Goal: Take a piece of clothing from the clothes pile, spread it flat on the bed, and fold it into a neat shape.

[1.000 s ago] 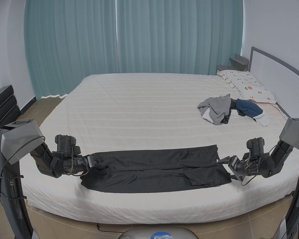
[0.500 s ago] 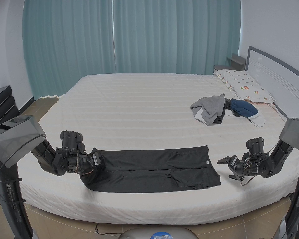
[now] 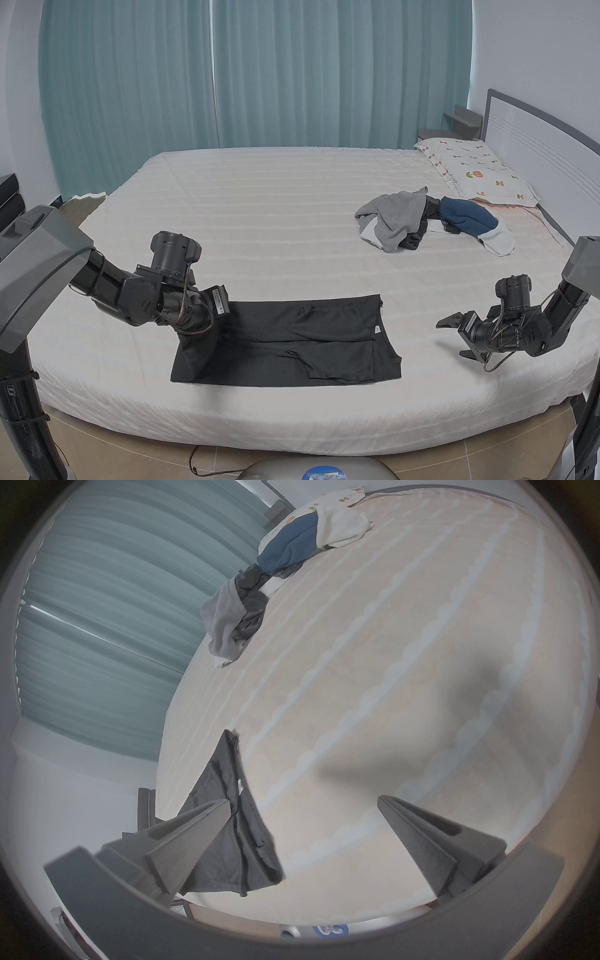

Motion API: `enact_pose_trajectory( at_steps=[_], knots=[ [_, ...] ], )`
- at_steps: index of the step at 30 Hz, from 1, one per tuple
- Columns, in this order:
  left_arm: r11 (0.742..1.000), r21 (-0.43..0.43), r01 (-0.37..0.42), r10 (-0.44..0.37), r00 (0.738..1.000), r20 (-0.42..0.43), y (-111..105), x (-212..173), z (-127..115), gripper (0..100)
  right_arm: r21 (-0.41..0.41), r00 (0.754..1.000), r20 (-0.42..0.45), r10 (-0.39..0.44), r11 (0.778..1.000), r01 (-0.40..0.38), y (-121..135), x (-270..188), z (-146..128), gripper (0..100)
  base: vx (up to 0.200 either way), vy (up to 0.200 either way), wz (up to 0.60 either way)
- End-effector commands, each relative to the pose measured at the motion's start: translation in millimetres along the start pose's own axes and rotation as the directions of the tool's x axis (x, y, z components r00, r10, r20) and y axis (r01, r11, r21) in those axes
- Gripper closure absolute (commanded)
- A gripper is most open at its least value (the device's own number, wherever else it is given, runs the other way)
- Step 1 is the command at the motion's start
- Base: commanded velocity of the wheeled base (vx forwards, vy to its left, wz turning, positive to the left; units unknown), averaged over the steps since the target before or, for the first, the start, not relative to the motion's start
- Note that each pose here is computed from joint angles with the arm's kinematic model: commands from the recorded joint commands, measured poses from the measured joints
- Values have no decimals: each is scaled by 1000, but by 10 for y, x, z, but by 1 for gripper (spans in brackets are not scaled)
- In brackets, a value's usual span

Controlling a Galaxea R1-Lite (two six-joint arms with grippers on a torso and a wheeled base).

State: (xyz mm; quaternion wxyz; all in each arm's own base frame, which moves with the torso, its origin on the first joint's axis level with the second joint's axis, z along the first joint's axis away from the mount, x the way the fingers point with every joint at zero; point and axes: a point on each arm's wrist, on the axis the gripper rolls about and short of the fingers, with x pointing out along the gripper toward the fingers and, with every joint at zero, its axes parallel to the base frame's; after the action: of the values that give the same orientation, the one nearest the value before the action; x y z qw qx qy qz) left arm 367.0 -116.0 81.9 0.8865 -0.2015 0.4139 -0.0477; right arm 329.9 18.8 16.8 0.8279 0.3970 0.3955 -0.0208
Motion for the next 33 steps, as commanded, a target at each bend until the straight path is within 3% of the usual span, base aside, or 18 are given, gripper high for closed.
enact_pose_trajectory(
  at_steps=[1, 9, 19, 32, 33],
  knots=[
    [999, 15, 30, -30, 1000, 0, -219, -21, 30, 100, -1, 1000, 0, 4, 1000, -4, 6, -5, 2, 0, 0, -200, 0],
    [997, 61, 49, -45, 997, -69, -556, 22, -26, 100, -3, 1000, -2, 5, 1000, -5, 13, -3, -5, 0, 0, -200, 0],
    [998, 43, 50, -45, 991, -123, -849, 224, -78, 100, -3, 1000, -2, 5, 1000, -5, 12, 2, -3, 0, 0, -200, 0],
    [1000, 3, 3, -2, 993, -114, -1041, 511, -136, 100, -5, 1000, -4, 5, 1000, -5, 13, 7, -9, 0, 0, 0, 0],
    [1000, 5, 4, -4, 993, -119, -1054, 514, -155, 0, -3, 1000, -6, 5, 1000, -5, 10, 10, -11, 0, 0, 0, 0]
  ],
)
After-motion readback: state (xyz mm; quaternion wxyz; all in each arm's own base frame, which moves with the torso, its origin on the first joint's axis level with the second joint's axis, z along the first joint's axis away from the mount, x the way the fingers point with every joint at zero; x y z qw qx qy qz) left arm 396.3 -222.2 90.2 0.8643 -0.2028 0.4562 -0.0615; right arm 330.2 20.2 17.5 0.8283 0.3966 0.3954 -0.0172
